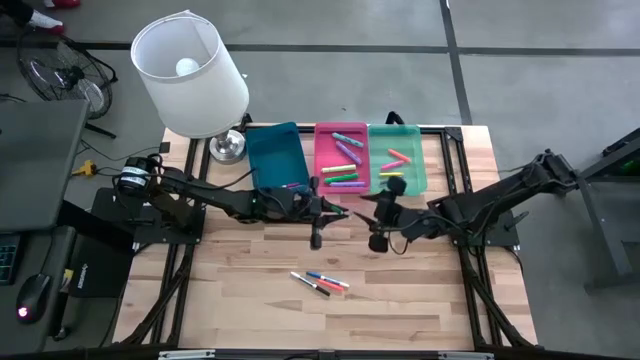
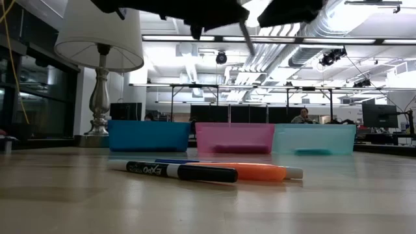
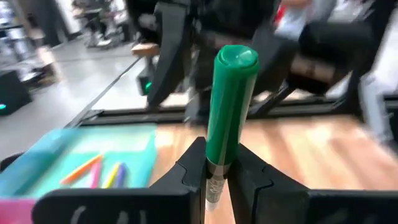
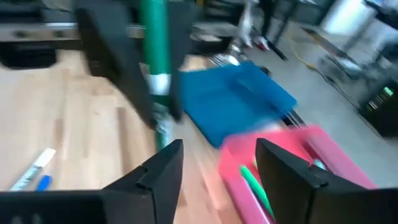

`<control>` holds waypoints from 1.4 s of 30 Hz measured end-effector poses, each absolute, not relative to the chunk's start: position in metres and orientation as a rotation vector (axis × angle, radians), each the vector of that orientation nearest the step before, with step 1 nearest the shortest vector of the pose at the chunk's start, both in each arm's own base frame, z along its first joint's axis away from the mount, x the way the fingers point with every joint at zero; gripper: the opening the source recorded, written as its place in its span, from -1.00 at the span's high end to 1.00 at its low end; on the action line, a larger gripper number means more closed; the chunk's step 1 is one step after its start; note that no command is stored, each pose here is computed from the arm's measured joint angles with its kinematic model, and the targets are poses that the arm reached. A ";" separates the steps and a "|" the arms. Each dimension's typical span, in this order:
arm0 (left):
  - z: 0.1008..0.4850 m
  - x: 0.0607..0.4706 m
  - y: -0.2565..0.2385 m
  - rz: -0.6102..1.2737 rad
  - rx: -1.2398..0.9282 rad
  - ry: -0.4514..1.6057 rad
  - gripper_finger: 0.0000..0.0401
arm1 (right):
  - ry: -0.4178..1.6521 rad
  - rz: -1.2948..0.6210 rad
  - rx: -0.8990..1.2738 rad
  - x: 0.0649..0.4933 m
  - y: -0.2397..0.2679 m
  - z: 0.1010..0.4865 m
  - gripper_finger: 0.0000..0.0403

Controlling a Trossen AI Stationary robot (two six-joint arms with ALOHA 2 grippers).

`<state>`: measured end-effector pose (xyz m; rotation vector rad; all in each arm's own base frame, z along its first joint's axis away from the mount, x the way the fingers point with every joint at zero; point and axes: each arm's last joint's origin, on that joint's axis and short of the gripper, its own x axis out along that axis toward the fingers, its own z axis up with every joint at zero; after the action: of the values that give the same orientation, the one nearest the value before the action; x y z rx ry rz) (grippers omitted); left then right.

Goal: Pick & Place Markers
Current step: Put the green dry erase marker into the dark blue bin

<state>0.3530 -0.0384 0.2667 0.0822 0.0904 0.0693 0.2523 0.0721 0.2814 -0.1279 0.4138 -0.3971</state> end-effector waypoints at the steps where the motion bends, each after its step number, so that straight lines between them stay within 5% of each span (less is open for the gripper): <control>1: 0.265 0.353 -0.038 0.094 0.097 0.111 0.84 | 0.430 -0.415 -0.114 0.248 0.070 0.281 0.04; 20: 0.249 0.326 0.024 0.504 0.191 0.727 0.84 | 0.768 -0.554 -0.052 0.215 0.059 0.253 0.01; 42: 0.222 0.299 0.087 0.702 0.174 1.225 0.84 | 0.765 -0.596 -0.035 0.214 0.058 0.251 0.01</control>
<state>0.2993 0.0869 0.2222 0.1736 1.2250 0.7023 0.2145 0.0582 0.2509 -0.0354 0.7652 -0.5955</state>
